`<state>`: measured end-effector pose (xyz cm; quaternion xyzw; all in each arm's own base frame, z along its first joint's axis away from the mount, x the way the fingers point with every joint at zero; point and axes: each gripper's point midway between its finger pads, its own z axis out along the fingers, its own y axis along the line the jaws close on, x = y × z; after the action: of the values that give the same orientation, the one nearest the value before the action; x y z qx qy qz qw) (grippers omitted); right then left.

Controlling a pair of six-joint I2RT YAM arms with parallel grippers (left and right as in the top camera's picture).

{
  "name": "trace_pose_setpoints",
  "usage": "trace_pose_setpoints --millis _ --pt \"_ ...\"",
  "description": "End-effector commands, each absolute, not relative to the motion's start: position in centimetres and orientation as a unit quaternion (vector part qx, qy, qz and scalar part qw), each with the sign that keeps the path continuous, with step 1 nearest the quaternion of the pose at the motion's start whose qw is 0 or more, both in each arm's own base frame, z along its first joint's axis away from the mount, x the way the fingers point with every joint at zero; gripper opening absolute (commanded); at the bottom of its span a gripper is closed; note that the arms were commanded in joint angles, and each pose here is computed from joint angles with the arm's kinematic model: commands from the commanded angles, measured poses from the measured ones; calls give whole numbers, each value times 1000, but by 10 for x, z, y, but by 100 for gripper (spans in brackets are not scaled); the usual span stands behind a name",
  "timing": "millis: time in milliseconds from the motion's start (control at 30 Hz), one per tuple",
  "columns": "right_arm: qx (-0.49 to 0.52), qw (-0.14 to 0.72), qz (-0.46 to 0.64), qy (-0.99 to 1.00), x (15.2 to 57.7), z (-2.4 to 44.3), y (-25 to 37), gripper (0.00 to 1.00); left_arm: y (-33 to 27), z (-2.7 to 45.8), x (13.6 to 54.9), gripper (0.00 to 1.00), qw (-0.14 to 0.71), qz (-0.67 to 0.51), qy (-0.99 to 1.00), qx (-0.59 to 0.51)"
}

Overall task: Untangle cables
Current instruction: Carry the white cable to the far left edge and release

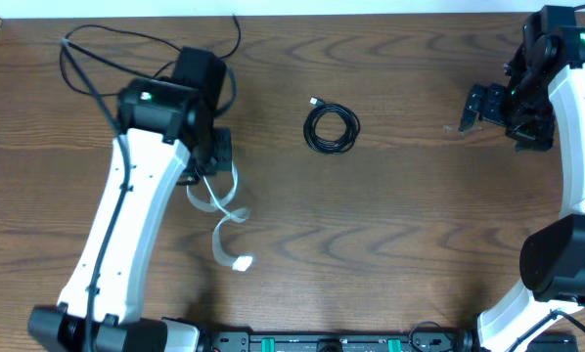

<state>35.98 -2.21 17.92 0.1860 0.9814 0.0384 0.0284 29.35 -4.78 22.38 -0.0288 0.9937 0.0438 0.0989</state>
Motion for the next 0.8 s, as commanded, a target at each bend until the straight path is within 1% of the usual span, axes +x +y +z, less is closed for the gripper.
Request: trace_pose_setpoints --millis 0,33,67,133,233,400,533,767 --pt "190 42 39 980 360 188 -21 99 -40 292 308 7 215 38 975 -35" --pt "190 42 39 980 360 188 -21 99 -41 303 311 8 234 32 971 -37" --pt "190 42 39 980 360 188 -21 99 -41 324 319 8 275 22 960 -44" --pt "190 42 39 980 360 188 -21 99 -40 341 327 7 314 12 948 -51" --pt "190 42 39 980 360 188 -21 99 -35 348 335 7 335 10 940 -63" --pt "190 42 39 980 360 188 -21 99 -15 344 349 7 337 12 935 -110" --pt "190 42 40 980 360 188 -21 99 -3 336 362 8 330 -9 933 -142" --pt "190 42 39 980 360 188 -21 99 24 309 390 7 307 -3 934 -181"
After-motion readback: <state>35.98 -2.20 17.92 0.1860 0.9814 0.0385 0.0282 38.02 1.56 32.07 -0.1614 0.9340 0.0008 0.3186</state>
